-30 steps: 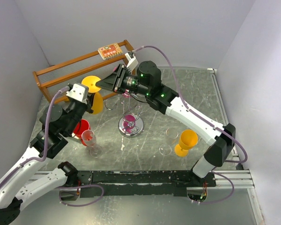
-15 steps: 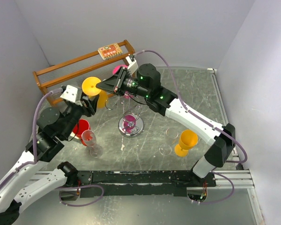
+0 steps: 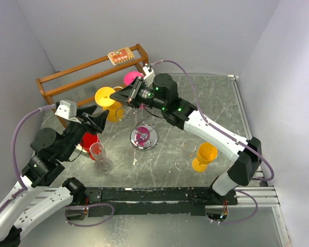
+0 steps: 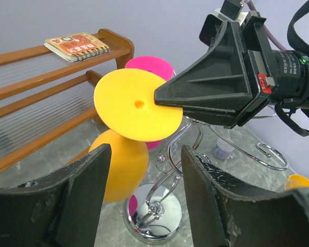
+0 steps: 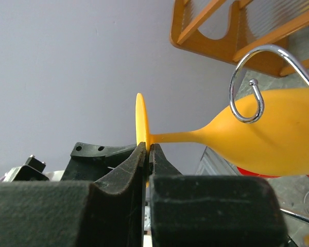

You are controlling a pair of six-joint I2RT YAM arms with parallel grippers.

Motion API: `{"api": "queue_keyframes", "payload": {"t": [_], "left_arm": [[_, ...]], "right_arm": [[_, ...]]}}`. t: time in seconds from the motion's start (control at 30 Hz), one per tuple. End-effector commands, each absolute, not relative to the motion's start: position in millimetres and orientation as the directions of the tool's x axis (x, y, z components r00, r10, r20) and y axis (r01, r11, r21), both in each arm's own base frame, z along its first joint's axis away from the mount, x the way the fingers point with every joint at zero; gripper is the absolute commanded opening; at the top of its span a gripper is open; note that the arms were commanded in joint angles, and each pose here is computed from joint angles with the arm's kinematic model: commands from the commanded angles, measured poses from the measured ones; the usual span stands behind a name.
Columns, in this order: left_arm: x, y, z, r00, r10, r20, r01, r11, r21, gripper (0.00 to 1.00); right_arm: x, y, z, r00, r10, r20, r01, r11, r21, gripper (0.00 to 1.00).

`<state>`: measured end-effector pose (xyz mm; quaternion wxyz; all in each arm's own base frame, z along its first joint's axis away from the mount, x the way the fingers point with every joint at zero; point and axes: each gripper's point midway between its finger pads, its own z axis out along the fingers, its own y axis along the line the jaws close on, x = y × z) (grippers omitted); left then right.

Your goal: Place the wine glass upside down on the wine glass rack

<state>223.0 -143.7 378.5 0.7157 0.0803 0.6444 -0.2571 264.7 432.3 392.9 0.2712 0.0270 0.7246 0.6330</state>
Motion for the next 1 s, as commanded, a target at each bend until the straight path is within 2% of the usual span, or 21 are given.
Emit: {"api": "queue_keyframes", "payload": {"t": [0.0,0.23,0.53,0.97], "left_arm": [[222,-145,389,0.029,-0.365,-0.931,0.472,0.826,-0.309,0.67],[225,-134,397,0.015,-0.484,-0.875,0.406,0.802,-0.437,0.68],[222,-134,405,0.038,-0.498,-0.866,0.432,0.79,-0.435,0.69],[223,-116,404,0.114,-0.504,-0.856,0.378,0.819,-0.432,0.69]], "right_arm": [[267,417,407,-0.832,0.436,-0.342,-0.287,0.189,0.939,0.0],[282,399,393,-0.799,0.523,-0.298,-0.185,0.257,0.948,0.0],[298,387,394,-0.754,0.578,-0.313,-0.172,0.287,0.943,0.0],[320,372,397,-0.67,0.653,-0.353,-0.166,0.332,0.929,0.0]]}}
